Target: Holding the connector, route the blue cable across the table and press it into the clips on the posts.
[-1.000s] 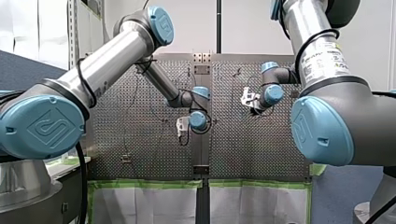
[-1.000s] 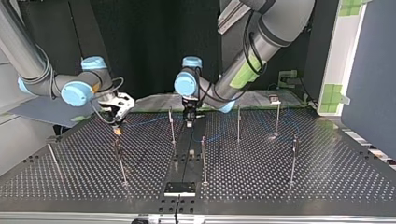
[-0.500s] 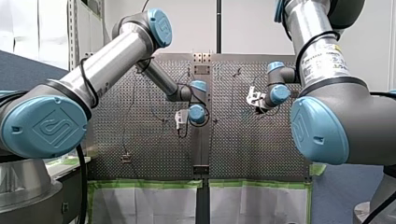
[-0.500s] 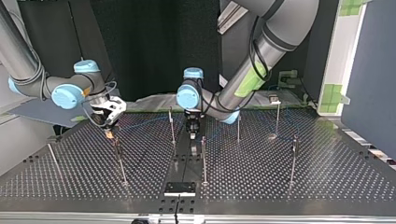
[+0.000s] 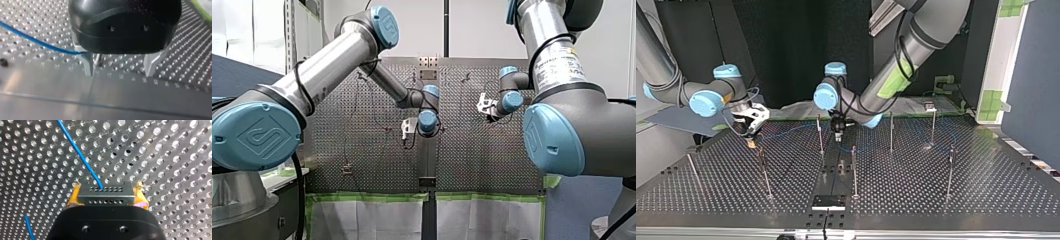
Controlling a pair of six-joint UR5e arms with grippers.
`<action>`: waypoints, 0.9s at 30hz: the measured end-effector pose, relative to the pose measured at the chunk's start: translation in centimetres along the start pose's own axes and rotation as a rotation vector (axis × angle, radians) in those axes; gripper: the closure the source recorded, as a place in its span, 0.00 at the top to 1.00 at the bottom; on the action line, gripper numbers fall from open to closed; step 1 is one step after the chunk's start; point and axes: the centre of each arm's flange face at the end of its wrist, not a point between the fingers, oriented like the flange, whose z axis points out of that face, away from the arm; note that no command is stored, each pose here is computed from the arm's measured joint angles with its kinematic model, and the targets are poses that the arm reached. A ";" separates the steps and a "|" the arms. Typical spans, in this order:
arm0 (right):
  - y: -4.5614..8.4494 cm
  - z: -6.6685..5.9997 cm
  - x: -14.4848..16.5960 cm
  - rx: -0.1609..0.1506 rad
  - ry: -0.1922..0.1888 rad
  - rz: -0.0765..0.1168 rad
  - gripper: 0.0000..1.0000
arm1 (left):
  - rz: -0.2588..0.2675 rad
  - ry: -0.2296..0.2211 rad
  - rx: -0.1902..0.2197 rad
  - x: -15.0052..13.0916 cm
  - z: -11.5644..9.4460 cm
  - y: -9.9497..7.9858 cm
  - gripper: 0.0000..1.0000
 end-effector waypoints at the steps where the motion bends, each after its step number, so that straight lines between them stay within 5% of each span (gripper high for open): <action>1: 0.1 0.0 0.0 -0.001 0.000 0.000 0.00 | 0.004 0.005 0.001 -0.1 -0.4 -0.1 1.00; 13: 0.5 0.0 0.0 -0.008 -0.001 0.002 0.00 | 0.054 0.066 0.024 -1.3 -6.2 -0.8 1.00; 27: 0.6 0.0 -0.1 -0.009 -0.006 0.003 0.00 | 0.033 0.034 0.145 -1.5 -11.6 -6.3 1.00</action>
